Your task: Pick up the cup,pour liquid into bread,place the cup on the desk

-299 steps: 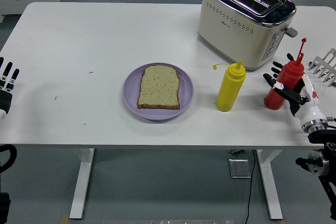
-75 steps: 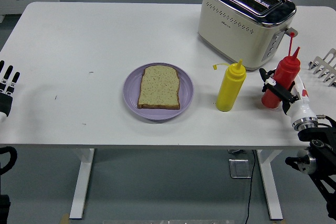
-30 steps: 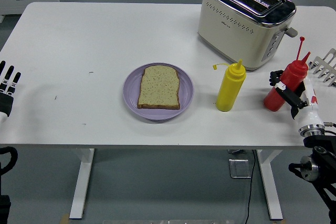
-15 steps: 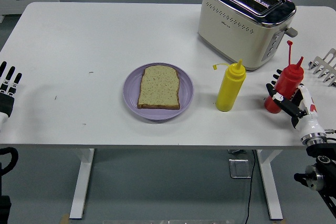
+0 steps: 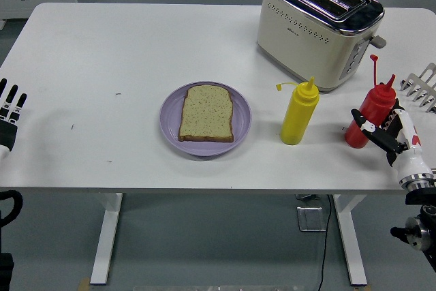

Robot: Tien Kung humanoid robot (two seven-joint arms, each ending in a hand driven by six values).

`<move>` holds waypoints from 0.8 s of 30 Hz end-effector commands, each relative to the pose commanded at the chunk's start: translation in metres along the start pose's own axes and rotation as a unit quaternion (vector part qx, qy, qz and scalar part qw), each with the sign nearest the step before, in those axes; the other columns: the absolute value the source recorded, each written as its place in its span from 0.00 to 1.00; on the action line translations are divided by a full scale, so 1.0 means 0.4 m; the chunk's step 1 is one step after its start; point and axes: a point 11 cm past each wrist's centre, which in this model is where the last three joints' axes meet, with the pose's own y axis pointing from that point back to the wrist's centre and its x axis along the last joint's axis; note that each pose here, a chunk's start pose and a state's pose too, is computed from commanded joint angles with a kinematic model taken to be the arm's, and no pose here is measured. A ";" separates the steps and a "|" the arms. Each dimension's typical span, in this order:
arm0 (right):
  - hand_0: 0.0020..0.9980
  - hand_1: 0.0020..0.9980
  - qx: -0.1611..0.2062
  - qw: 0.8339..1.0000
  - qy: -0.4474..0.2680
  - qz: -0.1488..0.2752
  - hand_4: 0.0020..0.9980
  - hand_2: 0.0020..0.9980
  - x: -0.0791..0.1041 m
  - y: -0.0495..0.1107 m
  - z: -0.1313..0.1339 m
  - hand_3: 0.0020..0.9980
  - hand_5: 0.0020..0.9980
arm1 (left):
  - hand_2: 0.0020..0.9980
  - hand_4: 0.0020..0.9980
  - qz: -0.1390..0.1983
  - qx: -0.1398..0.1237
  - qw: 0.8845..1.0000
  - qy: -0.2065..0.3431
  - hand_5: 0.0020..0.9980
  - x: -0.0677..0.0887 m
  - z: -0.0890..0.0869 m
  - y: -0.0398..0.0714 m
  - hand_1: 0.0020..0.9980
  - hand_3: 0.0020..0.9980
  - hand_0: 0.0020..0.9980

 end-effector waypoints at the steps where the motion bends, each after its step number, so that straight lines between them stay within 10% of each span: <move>1: 0.98 0.92 0.001 1.000 0.000 -0.001 0.86 1.00 0.001 0.002 -0.003 1.00 0.26 | 0.73 0.52 0.000 0.000 1.000 0.000 0.93 0.000 0.000 0.000 0.73 0.66 0.78; 24: 0.98 0.93 0.065 0.994 -0.072 0.054 0.87 1.00 0.133 0.056 -0.137 1.00 0.27 | 0.73 0.52 -0.004 -0.001 1.000 0.000 0.93 -0.008 0.001 -0.003 0.73 0.66 0.78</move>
